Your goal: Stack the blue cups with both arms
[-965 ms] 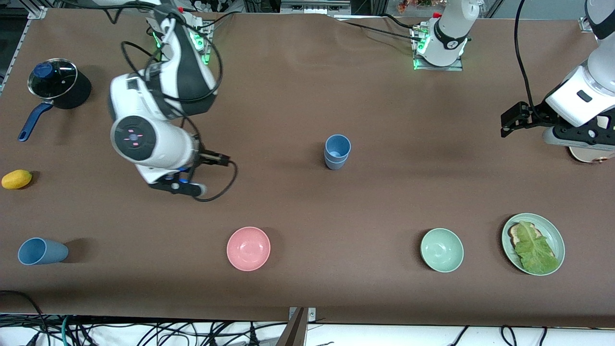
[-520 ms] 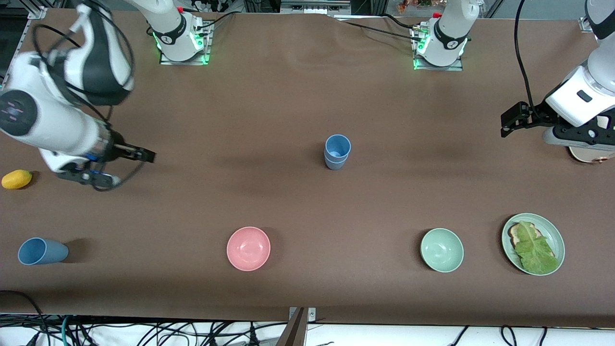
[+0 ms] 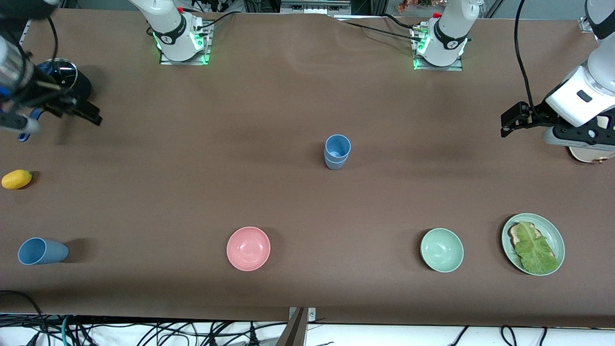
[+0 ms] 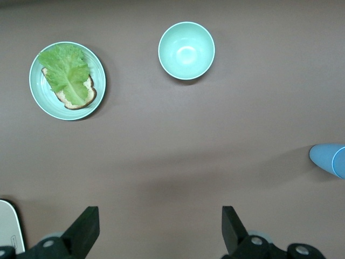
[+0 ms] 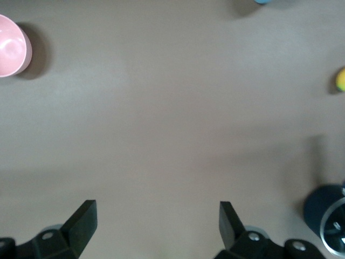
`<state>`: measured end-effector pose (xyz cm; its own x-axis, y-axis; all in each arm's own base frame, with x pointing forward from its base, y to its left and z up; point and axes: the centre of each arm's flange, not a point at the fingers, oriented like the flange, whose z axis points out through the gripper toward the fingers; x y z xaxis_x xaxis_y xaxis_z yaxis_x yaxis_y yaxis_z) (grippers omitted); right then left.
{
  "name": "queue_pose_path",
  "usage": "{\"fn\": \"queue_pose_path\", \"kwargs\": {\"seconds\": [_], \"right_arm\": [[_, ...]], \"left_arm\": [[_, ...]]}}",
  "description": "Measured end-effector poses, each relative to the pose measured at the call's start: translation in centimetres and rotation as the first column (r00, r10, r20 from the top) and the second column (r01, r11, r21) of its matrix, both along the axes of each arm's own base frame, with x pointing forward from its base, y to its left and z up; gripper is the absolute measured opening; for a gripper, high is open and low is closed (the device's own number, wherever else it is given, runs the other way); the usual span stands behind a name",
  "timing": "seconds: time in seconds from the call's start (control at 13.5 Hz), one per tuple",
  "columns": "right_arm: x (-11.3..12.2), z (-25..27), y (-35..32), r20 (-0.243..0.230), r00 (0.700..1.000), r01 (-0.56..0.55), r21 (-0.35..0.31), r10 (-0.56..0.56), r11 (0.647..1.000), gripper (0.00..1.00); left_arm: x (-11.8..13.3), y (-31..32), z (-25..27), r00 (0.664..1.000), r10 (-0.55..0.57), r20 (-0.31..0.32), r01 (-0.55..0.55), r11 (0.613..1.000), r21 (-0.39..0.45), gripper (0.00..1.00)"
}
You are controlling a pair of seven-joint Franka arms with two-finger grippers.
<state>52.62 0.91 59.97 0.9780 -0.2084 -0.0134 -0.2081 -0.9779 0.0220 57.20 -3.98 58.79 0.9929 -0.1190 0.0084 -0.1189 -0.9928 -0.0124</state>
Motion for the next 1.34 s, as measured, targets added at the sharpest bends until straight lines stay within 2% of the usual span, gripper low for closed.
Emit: {"fn": "queue_pose_path", "kwargs": {"seconds": [0.07, 0.22, 0.67, 1.34], "right_arm": [[-0.8, 1.2, 0.0, 0.012, 1.000, 0.001, 0.000, -0.001, 1.000, 1.00], [-0.8, 2.0, 0.0, 0.029, 1.000, -0.001, 0.000, 0.001, 1.000, 1.00], [3.5, 0.8, -0.4, -0.003, 1.000, 0.009, 0.004, -0.009, 1.000, 1.00], [3.9, 0.6, -0.8, -0.006, 1.000, -0.028, 0.005, 0.028, 1.000, 1.00]], "left_arm": [[0.0, 0.0, 0.0, 1.000, 0.000, 0.000, 0.000, 1.000, 0.000, 1.00], [0.0, 0.0, 0.0, 1.000, 0.000, 0.000, 0.000, 1.000, 0.000, 1.00], [0.0, 0.0, 0.0, 1.000, 0.000, 0.000, 0.000, 1.000, 0.000, 1.00], [0.0, 0.0, 0.0, 1.000, 0.000, 0.000, 0.000, 1.000, 0.000, 1.00]]}}
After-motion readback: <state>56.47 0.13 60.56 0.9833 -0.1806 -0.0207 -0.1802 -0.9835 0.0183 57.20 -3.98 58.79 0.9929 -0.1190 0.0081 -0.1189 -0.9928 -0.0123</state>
